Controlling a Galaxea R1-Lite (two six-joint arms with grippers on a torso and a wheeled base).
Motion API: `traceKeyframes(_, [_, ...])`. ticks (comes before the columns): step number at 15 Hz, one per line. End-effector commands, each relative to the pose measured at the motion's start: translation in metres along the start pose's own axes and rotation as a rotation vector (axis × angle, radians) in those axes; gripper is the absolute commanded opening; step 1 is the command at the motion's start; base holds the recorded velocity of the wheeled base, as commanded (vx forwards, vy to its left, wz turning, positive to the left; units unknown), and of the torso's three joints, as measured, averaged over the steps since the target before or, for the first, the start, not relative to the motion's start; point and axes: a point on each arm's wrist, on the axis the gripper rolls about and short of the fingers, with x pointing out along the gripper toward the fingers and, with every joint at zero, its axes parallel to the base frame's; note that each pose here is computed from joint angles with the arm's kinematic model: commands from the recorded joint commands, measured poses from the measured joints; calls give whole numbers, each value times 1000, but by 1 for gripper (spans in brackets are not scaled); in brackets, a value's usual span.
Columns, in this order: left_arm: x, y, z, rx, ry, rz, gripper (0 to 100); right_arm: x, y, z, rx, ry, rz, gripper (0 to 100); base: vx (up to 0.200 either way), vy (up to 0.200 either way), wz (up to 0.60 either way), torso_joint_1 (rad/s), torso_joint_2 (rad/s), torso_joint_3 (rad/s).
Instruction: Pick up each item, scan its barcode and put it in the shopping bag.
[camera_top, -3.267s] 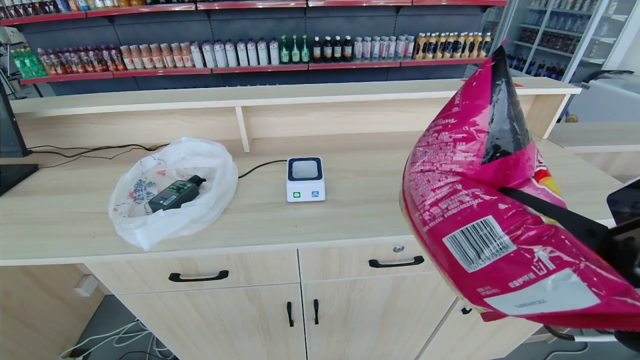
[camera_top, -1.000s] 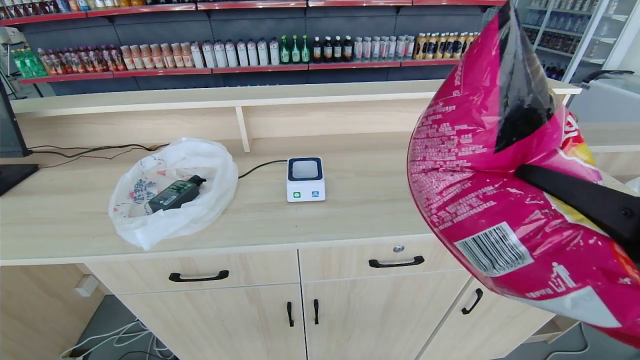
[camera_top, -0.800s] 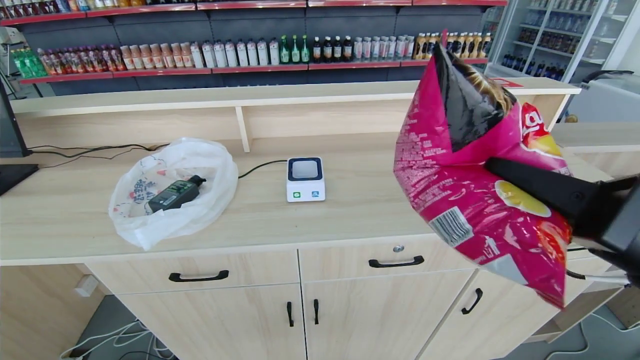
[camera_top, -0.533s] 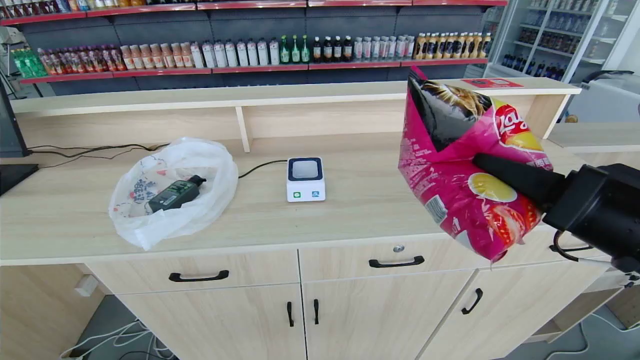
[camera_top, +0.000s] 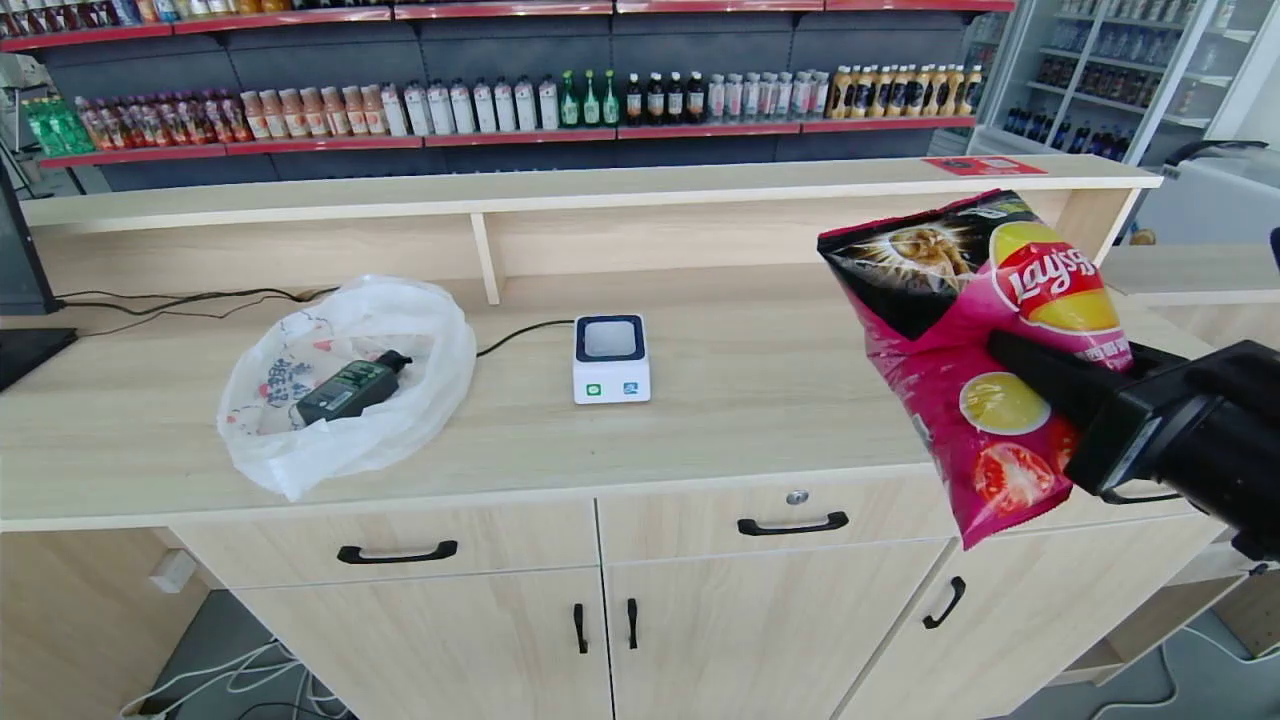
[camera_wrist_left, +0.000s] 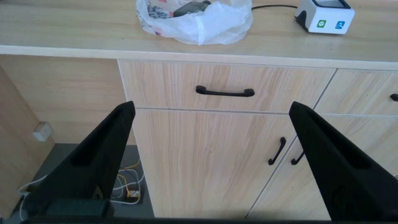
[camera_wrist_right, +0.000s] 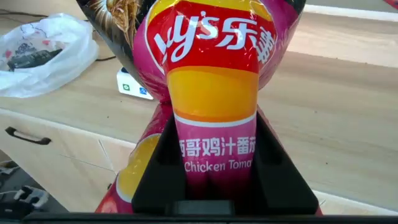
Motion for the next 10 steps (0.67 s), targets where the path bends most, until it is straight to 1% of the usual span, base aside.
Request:
traceKeyframes(1, [0, 0, 0, 1, 0, 1, 100, -2, -1, 1, -1, -3, -27, 0, 0, 0, 0, 0, 0, 0])
traceKeyframes(2, [0, 0, 0, 1, 0, 1, 100, -2, -1, 1, 1, -4, -30, 0, 0, 0, 0, 0, 0, 0])
traceKeyframes(4, [0, 0, 0, 4, 0, 1, 100, 0, -2, 10, 10, -33, -41, 0, 0, 0, 0, 0, 0, 0])
traceKeyframes(7, [0, 0, 0, -5, -2, 1, 100, 5, -1, 6, 15, -13, -40, 0, -200, 0, 0, 4, 2, 4])
traceKeyframes(10, [0, 0, 0, -2, -2, 1, 100, 5, 0, 0, 24, 11, -38, 0, 0, 0, 0, 0, 0, 0])
